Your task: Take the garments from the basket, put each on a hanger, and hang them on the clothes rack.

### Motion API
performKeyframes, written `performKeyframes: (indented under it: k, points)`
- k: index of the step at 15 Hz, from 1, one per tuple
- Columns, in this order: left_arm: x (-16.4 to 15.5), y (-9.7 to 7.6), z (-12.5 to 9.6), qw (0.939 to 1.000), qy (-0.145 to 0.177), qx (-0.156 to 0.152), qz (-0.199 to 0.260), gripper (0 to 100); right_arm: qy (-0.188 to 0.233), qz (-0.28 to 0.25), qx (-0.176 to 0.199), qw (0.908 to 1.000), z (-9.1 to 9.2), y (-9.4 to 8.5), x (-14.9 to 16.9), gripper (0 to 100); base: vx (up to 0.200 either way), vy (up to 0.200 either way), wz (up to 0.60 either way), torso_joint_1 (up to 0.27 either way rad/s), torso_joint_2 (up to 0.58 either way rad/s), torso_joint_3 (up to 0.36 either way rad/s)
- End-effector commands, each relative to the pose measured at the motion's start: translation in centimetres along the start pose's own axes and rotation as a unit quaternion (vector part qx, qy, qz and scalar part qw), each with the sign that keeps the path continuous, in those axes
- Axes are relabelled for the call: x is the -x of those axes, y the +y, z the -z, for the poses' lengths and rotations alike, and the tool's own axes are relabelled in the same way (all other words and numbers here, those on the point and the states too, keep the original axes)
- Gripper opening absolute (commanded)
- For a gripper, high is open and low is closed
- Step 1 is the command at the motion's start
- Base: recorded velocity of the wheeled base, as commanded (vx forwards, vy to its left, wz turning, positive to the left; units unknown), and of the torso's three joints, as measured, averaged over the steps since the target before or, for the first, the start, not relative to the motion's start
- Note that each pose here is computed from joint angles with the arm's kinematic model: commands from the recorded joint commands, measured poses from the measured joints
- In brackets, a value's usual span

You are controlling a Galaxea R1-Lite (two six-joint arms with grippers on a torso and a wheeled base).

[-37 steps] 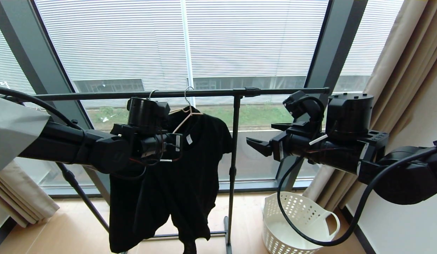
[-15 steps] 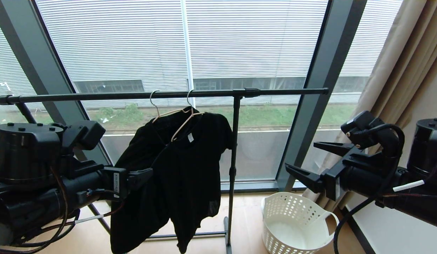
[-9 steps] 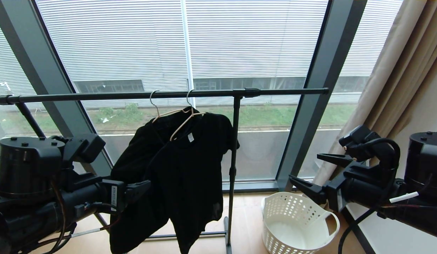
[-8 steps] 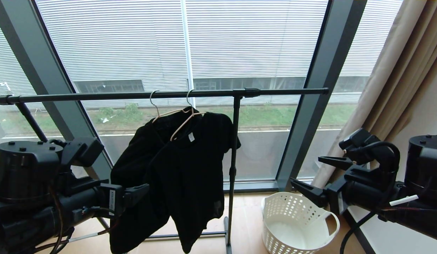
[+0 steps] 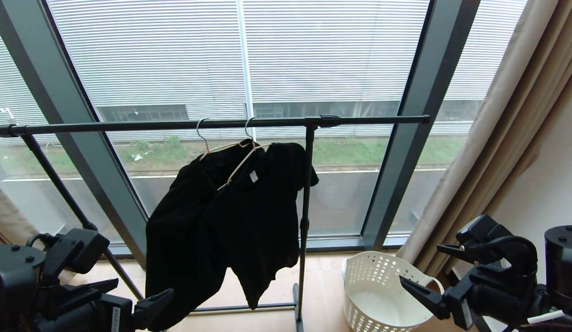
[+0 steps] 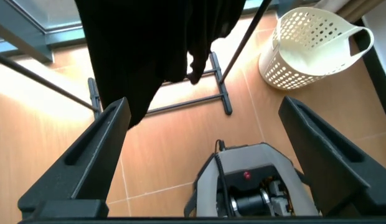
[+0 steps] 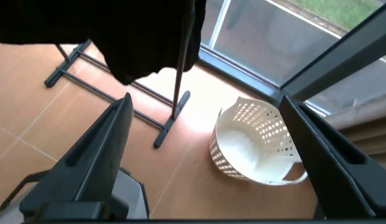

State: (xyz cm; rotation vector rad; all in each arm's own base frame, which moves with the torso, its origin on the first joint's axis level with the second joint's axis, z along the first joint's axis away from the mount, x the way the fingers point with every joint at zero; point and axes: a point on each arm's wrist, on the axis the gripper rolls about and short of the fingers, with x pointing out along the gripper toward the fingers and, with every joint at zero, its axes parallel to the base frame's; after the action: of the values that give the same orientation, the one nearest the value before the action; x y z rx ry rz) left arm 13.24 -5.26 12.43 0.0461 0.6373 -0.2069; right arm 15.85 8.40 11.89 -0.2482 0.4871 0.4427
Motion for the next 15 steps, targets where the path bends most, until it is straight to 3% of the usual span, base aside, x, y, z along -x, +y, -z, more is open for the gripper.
performKeyframes:
  k: [1, 5, 8, 9, 13, 15]
  points:
    - [0.7, 0.3, 1.7, 1.0, 0.008, 0.0, -0.001, 100, 0.019, 0.0, 0.002, 0.9998, 1.8, 0.1, 1.0, 100, 0.0, 0.0, 0.0, 0.0, 0.0, 0.0]
    - [2.2, 0.9, 4.3, 1.0, 0.0, -0.001, 0.0, 100, 0.031, -0.006, 0.01, 0.9994, 4.2, 0.6, 2.8, 100, 0.0, 0.0, 0.0, 0.0, 0.0, 0.0]
    - [3.9, 1.6, 7.5, 0.9998, -0.02, 0.001, 0.003, 100, 0.033, -0.005, 0.028, 0.9991, 6.1, 1.2, 4.5, 100, 0.0, 0.0, 0.0, 0.0, 0.0, 0.0]
    - [4.4, 1.6, 7.6, 0.9994, -0.035, 0.0, 0.006, 100, 0.032, -0.009, 0.032, 0.9989, 6.4, 1.3, 4.8, 100, 0.0, 0.0, 0.0, 0.0, 0.0, 0.0]
    - [6.2, 2.2, 10.1, 0.9992, -0.031, -0.015, 0.018, 100, 0.024, 0.003, 0.035, 0.9991, 7.4, 1.0, 7.2, 100, 0.0, 0.0, 0.0, 0.0, 0.0, 0.0]
    - [6.4, 2.4, 10.5, 0.9993, -0.035, -0.004, -0.008, 100, 0.021, 0.025, 0.035, 0.9989, 8.3, 0.7, 8.5, 100, 0.0, 0.0, 0.0, 0.0, 0.0, 0.0]
